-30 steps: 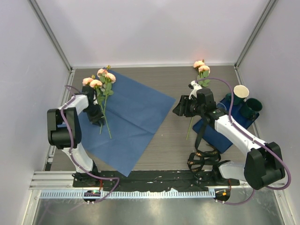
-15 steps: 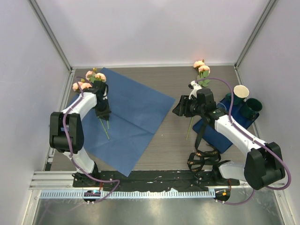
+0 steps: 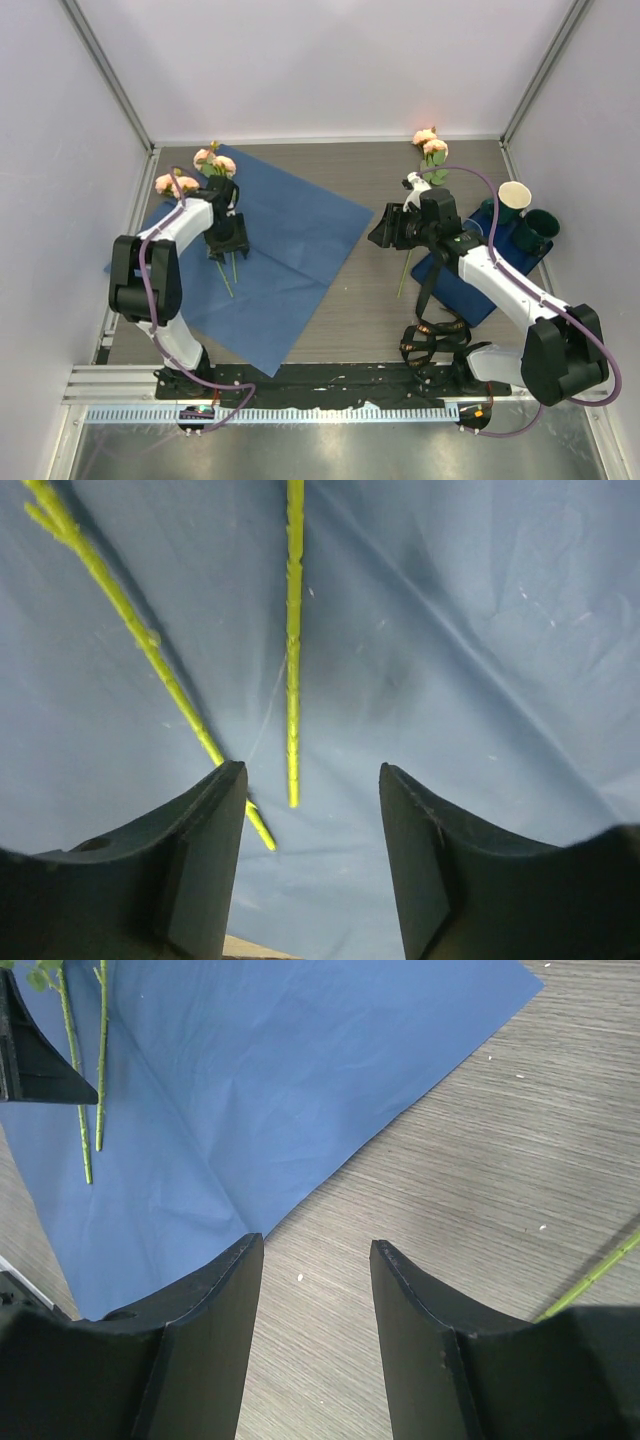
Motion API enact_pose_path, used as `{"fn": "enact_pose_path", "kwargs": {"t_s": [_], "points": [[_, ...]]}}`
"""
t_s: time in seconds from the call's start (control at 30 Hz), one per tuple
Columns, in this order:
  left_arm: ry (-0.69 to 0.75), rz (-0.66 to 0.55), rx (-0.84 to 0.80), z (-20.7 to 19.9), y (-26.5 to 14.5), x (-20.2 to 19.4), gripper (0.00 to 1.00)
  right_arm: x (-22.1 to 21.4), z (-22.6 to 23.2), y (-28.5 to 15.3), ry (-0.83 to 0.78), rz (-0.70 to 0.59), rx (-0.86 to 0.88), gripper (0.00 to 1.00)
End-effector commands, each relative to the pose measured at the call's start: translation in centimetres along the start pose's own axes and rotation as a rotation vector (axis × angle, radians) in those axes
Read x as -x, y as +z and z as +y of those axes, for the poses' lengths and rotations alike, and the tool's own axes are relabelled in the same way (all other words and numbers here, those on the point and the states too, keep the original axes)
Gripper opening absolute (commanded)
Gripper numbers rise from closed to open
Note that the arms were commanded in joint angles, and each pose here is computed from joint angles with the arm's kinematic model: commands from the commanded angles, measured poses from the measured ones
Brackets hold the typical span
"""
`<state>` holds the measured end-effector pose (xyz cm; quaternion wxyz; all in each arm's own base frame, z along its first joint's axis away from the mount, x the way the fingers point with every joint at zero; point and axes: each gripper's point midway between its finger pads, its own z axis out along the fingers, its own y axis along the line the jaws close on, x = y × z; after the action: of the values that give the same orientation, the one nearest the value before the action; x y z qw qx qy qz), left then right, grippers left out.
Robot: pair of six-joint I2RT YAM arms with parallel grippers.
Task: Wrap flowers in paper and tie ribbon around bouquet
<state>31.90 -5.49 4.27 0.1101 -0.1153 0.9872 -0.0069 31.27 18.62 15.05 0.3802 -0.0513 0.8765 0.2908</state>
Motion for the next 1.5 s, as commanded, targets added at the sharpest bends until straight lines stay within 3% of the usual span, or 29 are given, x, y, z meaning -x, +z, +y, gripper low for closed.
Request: {"fn": "enact_pose_path", "kwargs": {"t_s": [0.0,0.13,0.23,0.43,0.73,0.8,0.97,1.23,1.33,1.47], "points": [[-0.077,-0.15,-0.075,-0.5,-3.7,2.3,0.63,1.0,0.4,-0.2,-0.003,-0.037,0.018,0.53],[-0.295,-0.254,-0.079,3.8,-5.2,5.9,0.63,0.6,1.0,0.5,0.033,-0.03,0.064,0.54],[-0.376,-0.326,-0.026,6.8,-5.4,8.8,0.58,0.5,1.5,1.0,0.051,-0.026,0.093,0.54],[-0.388,-0.21,0.154,10.6,-1.5,10.6,0.5,0.9,1.5,0.6,0.027,-0.041,0.083,0.54],[-0.382,-0.195,0.036,8.7,2.1,11.5,0.48,1.0,1.4,0.3,0.004,-0.033,0.066,0.54],[-0.384,-0.187,0.028,8.6,2.9,11.6,0.38,0.9,1.4,0.3,0.006,-0.031,0.066,0.54],[-0.367,-0.166,0.043,8.8,3.8,11.4,0.3,0.7,1.2,0.1,0.005,-0.033,0.06,0.54],[-0.34,-0.157,0.023,7.7,4.6,11.1,0.4,0.7,1.2,0.0,0.0,-0.037,0.058,0.54],[-0.343,-0.151,0.011,7.3,4.8,11.0,0.35,0.7,1.1,-0.1,-0.003,-0.037,0.055,0.54],[-0.337,-0.177,0.011,7.3,4.7,11.3,0.19,0.7,1.1,-0.1,-0.004,-0.037,0.054,0.54]]}}
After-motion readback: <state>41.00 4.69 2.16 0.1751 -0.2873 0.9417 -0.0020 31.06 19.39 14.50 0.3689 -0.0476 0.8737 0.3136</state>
